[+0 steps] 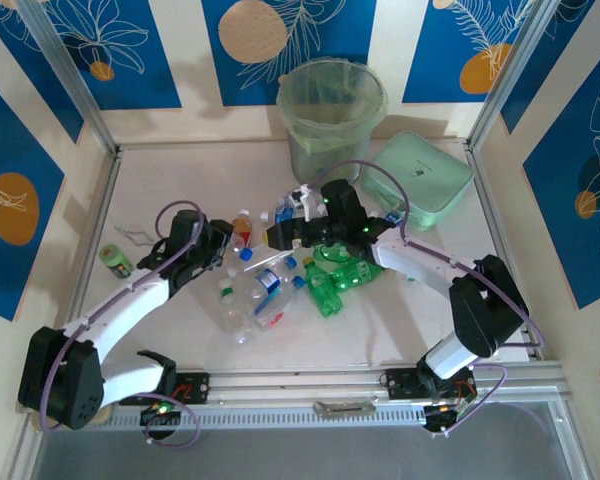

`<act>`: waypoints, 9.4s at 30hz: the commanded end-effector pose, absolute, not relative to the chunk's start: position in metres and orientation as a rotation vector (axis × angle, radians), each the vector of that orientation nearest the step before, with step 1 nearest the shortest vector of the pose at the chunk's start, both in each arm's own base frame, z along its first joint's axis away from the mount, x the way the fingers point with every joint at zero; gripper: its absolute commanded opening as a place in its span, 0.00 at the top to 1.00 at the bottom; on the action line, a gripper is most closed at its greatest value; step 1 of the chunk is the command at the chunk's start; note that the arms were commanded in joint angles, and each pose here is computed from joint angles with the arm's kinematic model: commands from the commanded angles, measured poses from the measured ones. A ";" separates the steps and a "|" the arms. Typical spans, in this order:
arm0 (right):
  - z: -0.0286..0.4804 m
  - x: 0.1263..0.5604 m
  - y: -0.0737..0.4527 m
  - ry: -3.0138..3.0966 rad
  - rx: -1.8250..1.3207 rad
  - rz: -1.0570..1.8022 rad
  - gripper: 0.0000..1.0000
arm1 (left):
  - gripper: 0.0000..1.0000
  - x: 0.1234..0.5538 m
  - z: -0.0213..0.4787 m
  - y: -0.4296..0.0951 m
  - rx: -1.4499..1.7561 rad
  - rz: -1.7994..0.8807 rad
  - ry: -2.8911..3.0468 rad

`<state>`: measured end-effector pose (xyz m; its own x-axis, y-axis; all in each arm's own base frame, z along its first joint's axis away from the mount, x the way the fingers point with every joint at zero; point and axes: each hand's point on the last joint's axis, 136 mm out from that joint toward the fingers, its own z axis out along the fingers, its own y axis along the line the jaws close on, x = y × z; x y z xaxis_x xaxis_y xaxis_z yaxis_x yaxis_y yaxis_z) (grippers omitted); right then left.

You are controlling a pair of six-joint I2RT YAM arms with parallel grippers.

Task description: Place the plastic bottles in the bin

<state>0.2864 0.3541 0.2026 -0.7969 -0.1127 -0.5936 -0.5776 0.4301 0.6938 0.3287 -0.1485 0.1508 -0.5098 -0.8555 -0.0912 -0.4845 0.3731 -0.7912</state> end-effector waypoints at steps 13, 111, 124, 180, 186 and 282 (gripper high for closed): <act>0.187 0.269 0.397 2.222 -0.711 1.481 0.33 | 0.52 0.336 0.180 -0.193 -1.009 -1.210 2.105; 0.375 0.500 0.196 2.042 0.020 0.908 0.43 | 0.00 0.322 0.156 -0.127 -0.473 -1.065 2.260; 0.312 0.406 0.155 2.204 0.099 0.734 0.30 | 0.00 0.329 0.172 -0.161 -0.287 -1.118 2.219; 0.043 0.277 -0.062 2.134 2.003 0.515 0.00 | 0.00 0.323 0.147 -0.172 -0.175 -0.877 2.300; 0.030 0.276 -0.062 2.161 2.020 0.500 0.00 | 0.00 0.323 0.148 -0.167 -0.195 -0.853 2.293; 0.389 0.626 0.219 1.789 -0.080 0.756 0.25 | 0.00 0.289 0.158 -0.078 -0.332 -0.561 2.216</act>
<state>0.6309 0.2254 0.3616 -0.4273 0.3164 -0.8469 -0.3910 0.7800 0.4887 0.2926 -0.0851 0.1619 -0.6407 -0.4154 -0.6457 -0.0331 0.8552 -0.5173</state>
